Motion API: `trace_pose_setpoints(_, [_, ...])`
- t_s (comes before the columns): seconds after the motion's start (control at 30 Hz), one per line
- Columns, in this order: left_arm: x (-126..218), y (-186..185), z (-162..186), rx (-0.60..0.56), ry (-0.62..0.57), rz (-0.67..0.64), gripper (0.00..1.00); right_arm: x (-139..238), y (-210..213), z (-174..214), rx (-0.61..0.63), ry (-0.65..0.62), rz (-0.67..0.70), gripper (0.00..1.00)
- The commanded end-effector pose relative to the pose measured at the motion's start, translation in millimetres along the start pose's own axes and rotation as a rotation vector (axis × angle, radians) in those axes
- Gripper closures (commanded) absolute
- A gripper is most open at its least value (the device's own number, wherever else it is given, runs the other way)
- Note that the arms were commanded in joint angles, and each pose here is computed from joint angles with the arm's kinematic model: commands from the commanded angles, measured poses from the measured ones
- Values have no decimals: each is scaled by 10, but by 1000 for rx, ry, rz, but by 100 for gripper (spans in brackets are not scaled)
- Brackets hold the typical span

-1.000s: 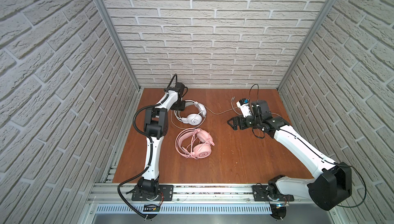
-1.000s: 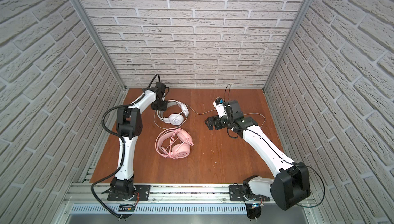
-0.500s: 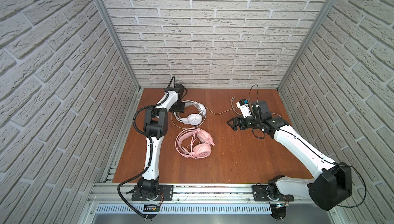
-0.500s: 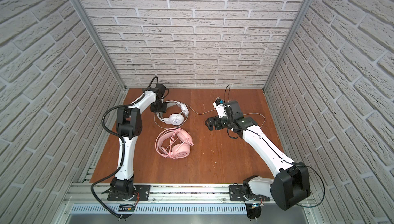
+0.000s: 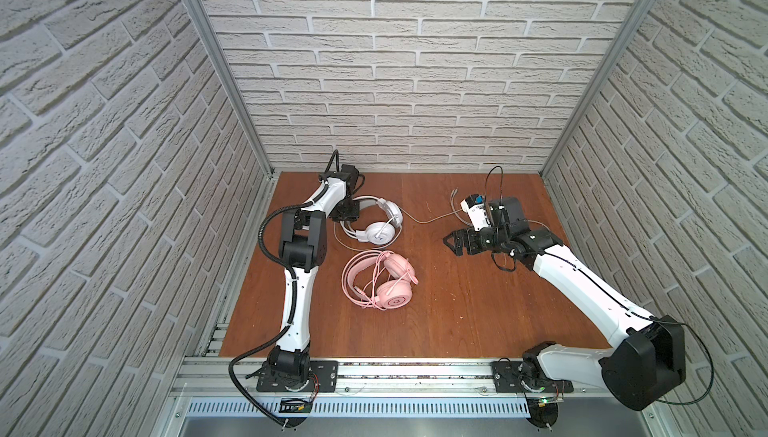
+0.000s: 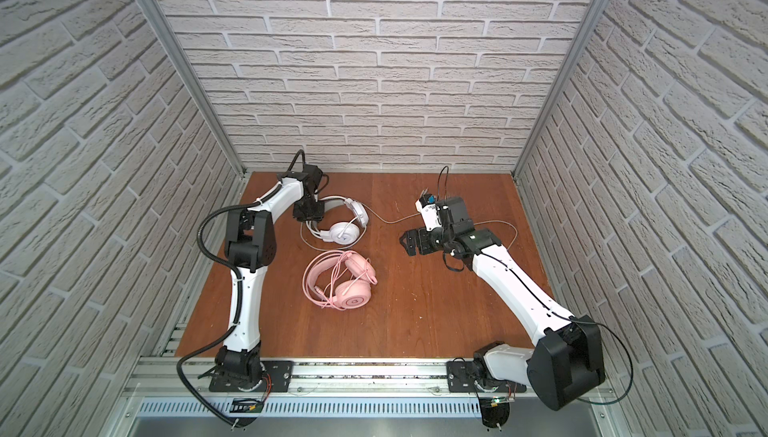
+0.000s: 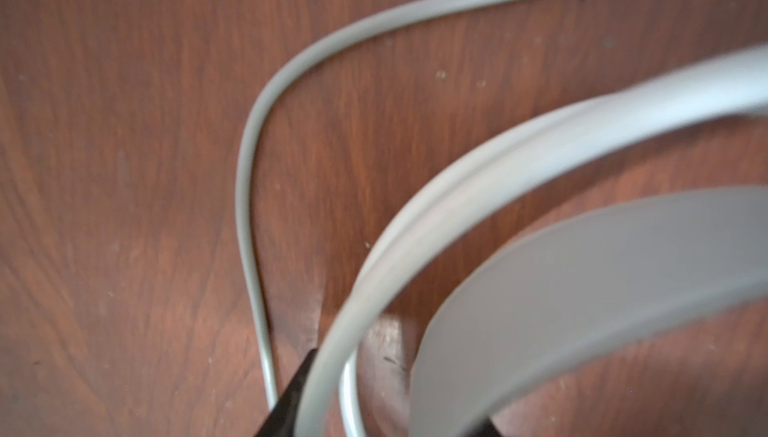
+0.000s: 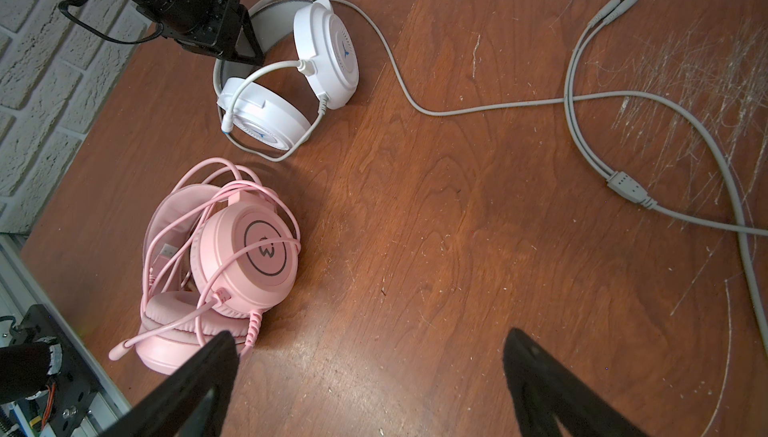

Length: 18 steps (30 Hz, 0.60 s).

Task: Wrap the headphones
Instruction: 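Close the left gripper on the white headset's headband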

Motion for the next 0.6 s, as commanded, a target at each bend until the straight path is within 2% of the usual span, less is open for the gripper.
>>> trace_pose_setpoints(0.0, [-72, 41, 136, 3, 50, -35, 63, -10, -12, 3, 17, -10, 7, 0])
trace_pose_setpoints(0.33, [-35, -4, 82, 84, 29, -9, 100, -30, -32, 31, 15, 6, 16, 0])
trace_pose_setpoints(0.57, [90, -91, -10, 152, 0, 61, 100, -10, -46, 58, 18, 13, 32, 0])
Point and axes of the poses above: each gripper's point midway between its finger pads, its own x axis back along the fingers, its own y axis along the line the jaws close on, z = x × y, the point moved 3 cm from there along x, back along the fingers, and after that the axes turned 11 degrees about x, right-handed, at the moved point
